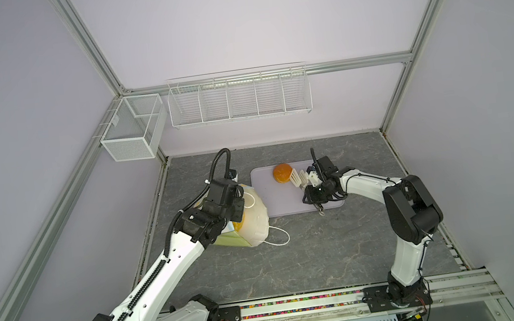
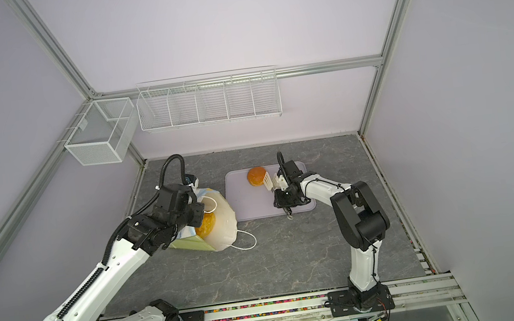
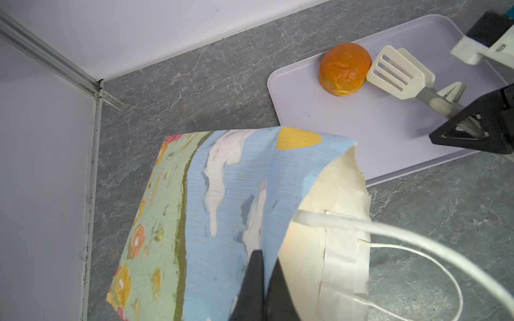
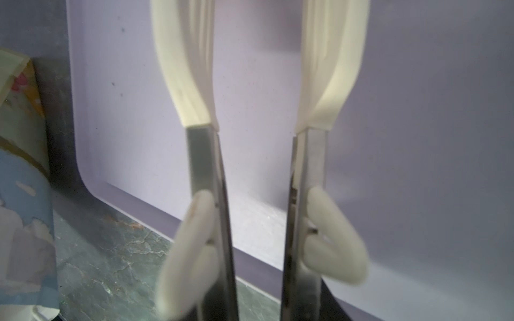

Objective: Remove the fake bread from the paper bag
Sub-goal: 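Lower the bread roll onto the lavender tray and open the tongs, then move the tongs with the right gripper back toward the bag opening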

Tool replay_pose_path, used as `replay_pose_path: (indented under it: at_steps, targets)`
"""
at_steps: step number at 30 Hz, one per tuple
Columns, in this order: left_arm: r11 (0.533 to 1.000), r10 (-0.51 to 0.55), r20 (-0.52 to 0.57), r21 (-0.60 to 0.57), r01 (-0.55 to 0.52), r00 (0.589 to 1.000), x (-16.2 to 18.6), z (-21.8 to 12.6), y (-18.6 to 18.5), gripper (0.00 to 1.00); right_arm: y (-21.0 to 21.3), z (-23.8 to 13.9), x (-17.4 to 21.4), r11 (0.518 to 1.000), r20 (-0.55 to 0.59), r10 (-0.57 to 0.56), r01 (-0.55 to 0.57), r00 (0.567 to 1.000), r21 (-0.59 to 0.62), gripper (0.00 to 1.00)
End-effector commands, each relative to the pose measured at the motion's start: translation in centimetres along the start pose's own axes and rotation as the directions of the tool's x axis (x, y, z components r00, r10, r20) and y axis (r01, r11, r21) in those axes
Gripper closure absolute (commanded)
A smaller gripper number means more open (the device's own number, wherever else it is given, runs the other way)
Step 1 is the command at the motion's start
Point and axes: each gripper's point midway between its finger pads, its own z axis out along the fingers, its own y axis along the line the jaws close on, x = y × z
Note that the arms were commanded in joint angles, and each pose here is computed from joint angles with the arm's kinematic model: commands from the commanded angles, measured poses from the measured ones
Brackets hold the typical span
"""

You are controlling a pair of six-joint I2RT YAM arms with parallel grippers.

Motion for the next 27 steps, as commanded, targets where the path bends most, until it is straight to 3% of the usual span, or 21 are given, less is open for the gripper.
replay_pose_path:
  at_steps: [1, 16, 27]
  targets:
    - [1.000, -0.006, 0.016, 0.013, 0.005, 1.000, -0.4, -0.2, -0.1, 1.00, -0.1, -1.8, 0.1, 0.999, 0.012, -0.025, 0.025, 1.000, 0.029, 0.59]
    - [0.999, 0.048, 0.014, 0.022, -0.048, 0.999, -0.2, -0.3, -0.2, 1.00, 1.9, -6.4, 1.3, 0.991, 0.057, -0.096, 0.090, 0.994, 0.103, 0.60]
    - [0.990, 0.106, 0.038, 0.086, -0.109, 0.994, 0.1, -1.5, -1.0, 1.00, 7.5, -10.5, 8.8, 0.976, 0.024, -0.194, 0.190, 0.981, 0.107, 0.62]
